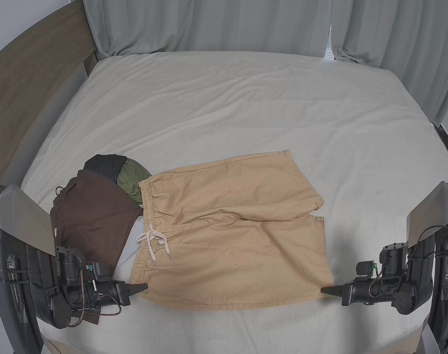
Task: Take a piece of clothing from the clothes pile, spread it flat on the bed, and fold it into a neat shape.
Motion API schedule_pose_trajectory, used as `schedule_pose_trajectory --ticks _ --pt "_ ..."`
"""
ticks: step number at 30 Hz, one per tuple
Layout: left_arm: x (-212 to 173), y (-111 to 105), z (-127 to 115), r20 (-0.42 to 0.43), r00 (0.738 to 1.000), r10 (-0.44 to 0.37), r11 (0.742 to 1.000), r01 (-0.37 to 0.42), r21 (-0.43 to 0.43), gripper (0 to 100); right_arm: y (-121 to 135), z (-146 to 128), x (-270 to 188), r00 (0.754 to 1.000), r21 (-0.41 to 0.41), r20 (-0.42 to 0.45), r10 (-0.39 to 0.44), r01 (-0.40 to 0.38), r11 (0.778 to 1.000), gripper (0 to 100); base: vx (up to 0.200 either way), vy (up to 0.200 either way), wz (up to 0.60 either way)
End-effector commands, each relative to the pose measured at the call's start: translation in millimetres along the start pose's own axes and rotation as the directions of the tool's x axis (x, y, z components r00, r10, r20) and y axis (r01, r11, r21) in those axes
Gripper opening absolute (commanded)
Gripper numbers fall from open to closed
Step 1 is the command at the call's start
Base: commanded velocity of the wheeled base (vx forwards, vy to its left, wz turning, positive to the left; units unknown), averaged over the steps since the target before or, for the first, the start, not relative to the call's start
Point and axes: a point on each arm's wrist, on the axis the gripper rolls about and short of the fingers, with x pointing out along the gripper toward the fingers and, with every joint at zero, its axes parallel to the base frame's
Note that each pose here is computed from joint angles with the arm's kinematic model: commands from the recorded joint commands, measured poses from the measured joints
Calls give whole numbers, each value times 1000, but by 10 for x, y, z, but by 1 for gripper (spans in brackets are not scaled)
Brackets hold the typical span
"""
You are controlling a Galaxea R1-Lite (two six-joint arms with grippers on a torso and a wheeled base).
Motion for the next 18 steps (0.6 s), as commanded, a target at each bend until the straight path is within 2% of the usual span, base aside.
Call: schedule_pose_trajectory --ticks 1,18 --pt "-4 4 -19 -8 1000 2 1000 -2 -2 0 17 -19 -24 1000 2 -8 0 0 1000 0 0 0 0" --pt "-91 -35 -116 -50 999 -1 1000 0 -25 0 112 -49 -152 1000 -45 -18 1 -1 999 0 0 0 0"
